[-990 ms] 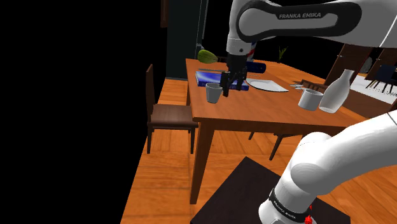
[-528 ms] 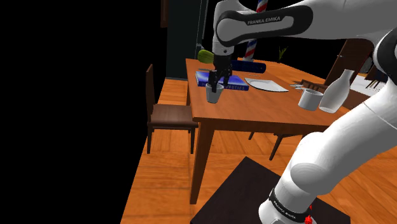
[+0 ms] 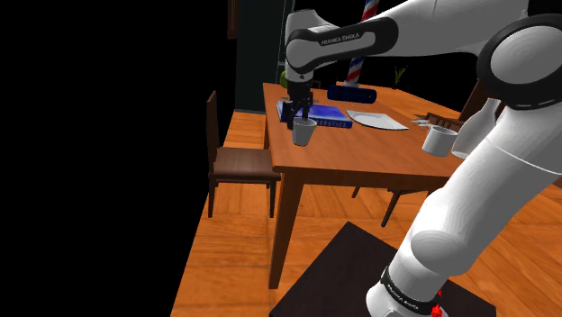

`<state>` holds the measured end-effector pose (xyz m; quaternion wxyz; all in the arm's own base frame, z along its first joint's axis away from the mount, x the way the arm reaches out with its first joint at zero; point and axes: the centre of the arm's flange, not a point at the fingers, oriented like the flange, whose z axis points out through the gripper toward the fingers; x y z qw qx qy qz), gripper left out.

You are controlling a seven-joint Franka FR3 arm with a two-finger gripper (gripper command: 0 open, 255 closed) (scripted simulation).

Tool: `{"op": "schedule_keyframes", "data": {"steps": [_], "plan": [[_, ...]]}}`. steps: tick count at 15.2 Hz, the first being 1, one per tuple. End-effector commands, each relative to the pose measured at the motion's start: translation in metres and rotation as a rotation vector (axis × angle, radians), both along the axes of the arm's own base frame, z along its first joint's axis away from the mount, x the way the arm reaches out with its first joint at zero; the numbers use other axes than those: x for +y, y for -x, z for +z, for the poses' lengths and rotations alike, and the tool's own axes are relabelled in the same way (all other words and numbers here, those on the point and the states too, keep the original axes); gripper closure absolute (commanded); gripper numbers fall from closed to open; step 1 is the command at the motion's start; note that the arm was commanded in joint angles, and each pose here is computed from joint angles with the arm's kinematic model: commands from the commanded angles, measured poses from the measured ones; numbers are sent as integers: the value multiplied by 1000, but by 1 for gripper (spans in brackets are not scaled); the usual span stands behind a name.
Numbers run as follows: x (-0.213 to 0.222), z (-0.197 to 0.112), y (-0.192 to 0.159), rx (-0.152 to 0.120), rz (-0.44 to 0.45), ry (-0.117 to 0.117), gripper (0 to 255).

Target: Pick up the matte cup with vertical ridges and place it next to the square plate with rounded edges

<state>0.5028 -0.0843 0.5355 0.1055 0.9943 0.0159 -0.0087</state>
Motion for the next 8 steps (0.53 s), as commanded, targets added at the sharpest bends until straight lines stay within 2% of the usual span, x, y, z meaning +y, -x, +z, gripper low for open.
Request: {"op": "schedule_keyframes", "data": {"steps": [1, 5, 8], "plan": [[-3, -10, -2, -1, 1, 1, 0], [-7, -28, -2, -1, 1, 1, 0], [-7, -28, -2, -1, 1, 1, 0]]}}
